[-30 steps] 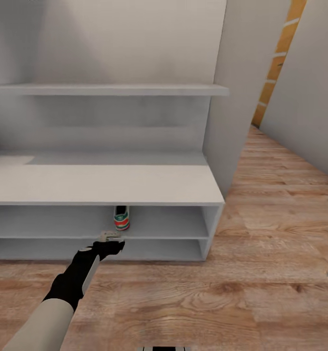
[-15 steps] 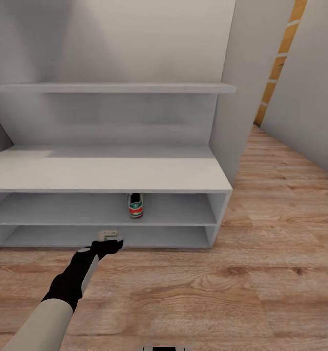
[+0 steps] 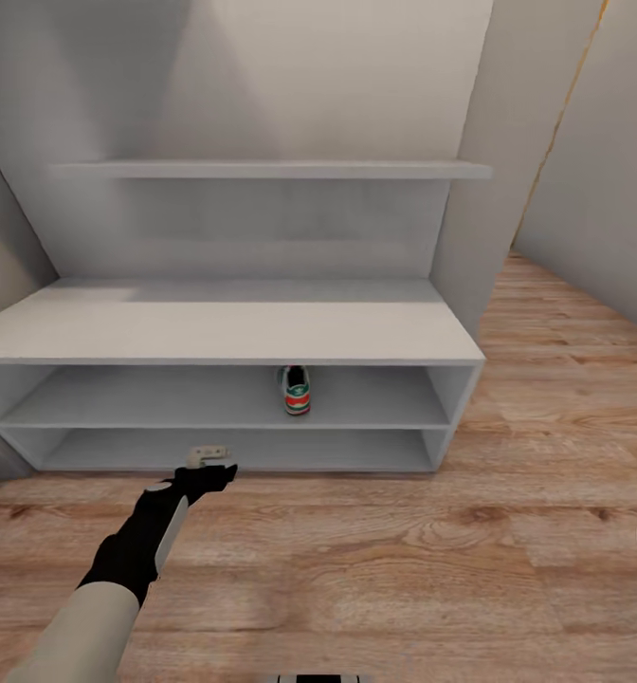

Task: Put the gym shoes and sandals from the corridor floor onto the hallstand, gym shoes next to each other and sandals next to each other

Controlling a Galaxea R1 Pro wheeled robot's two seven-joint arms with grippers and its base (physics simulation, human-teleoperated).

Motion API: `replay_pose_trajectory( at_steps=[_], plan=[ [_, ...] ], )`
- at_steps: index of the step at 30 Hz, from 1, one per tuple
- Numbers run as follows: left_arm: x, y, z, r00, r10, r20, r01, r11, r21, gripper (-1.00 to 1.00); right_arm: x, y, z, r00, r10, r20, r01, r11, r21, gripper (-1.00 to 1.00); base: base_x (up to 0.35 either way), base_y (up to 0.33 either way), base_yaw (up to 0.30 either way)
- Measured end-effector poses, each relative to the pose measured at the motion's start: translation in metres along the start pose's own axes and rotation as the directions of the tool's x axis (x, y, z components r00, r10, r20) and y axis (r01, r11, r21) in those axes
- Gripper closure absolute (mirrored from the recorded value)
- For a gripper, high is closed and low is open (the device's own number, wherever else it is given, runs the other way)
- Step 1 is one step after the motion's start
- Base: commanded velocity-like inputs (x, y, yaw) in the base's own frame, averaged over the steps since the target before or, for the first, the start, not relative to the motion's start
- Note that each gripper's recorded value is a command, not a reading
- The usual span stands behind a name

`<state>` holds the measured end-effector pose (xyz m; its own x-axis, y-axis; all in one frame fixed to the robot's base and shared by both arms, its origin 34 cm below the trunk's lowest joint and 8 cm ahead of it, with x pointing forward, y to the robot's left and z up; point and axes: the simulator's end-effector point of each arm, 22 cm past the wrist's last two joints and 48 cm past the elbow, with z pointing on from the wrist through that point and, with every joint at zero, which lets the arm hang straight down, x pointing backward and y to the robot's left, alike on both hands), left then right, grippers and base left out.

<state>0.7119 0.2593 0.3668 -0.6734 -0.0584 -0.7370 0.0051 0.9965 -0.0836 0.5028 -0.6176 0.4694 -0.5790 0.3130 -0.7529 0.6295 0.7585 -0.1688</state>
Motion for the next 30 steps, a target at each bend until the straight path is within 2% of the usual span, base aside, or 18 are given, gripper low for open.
replay_pose_trajectory(
  at_steps=[3,6,9,12,14,16,20,23,30],
  plan=[
    [0.0,0.01,-0.001,1.0,0.005,0.003,-0.005,1.0,-0.01,-1.0,0.0,0.0,0.0,1.0,0.0,0.0,0.0,1.0,0.0,1.0,-0.004,0.303,0.0],
    [-0.006,0.011,-0.002,0.999,0.012,0.036,-0.012,1.0,0.002,-1.0,0.0,0.0,0.0,1.0,0.0,0.0,0.0,1.0,0.0,1.0,-0.001,0.303,0.0],
    [-0.019,0.002,-0.004,0.995,0.028,0.1,-0.036,0.996,0.082,-1.0,0.0,0.0,0.0,1.0,0.0,0.0,0.0,1.0,-0.001,1.0,0.0,0.303,0.0],
    [-0.026,0.0,-0.01,0.99,0.03,0.135,-0.052,0.986,0.161,-1.0,0.0,0.0,0.0,1.0,0.0,0.0,0.0,1.0,-0.001,1.0,0.0,0.303,0.0],
    [-0.032,0.006,-0.017,0.986,0.011,0.165,-0.049,0.972,0.228,-1.0,0.0,0.0,0.0,1.0,0.0,0.0,0.0,1.0,-0.002,1.0,0.0,0.303,0.0],
    [-0.036,0.011,-0.022,0.984,-0.007,0.179,-0.04,0.966,0.255,-1.0,0.0,0.0,0.0,1.0,0.0,0.0,0.0,1.0,-0.001,1.0,0.0,0.303,0.0],
    [-0.047,0.046,-0.042,0.973,-0.076,0.218,0.001,0.946,0.323,-1.0,0.0,0.0,0.0,1.0,0.0,0.0,0.0,1.0,-0.001,1.0,0.0,0.303,0.0],
    [-0.047,0.062,-0.05,0.97,-0.097,0.221,0.015,0.938,0.348,-1.0,0.0,0.0,0.0,1.0,0.0,0.0,0.0,1.0,-0.001,1.0,-0.002,0.303,0.0],
    [-0.044,0.069,-0.053,0.97,-0.108,0.218,0.023,0.933,0.359,-1.0,0.0,0.0,0.0,1.0,0.001,0.0,-0.001,1.0,0.0,1.0,-0.134,0.28,0.0]
  ],
)
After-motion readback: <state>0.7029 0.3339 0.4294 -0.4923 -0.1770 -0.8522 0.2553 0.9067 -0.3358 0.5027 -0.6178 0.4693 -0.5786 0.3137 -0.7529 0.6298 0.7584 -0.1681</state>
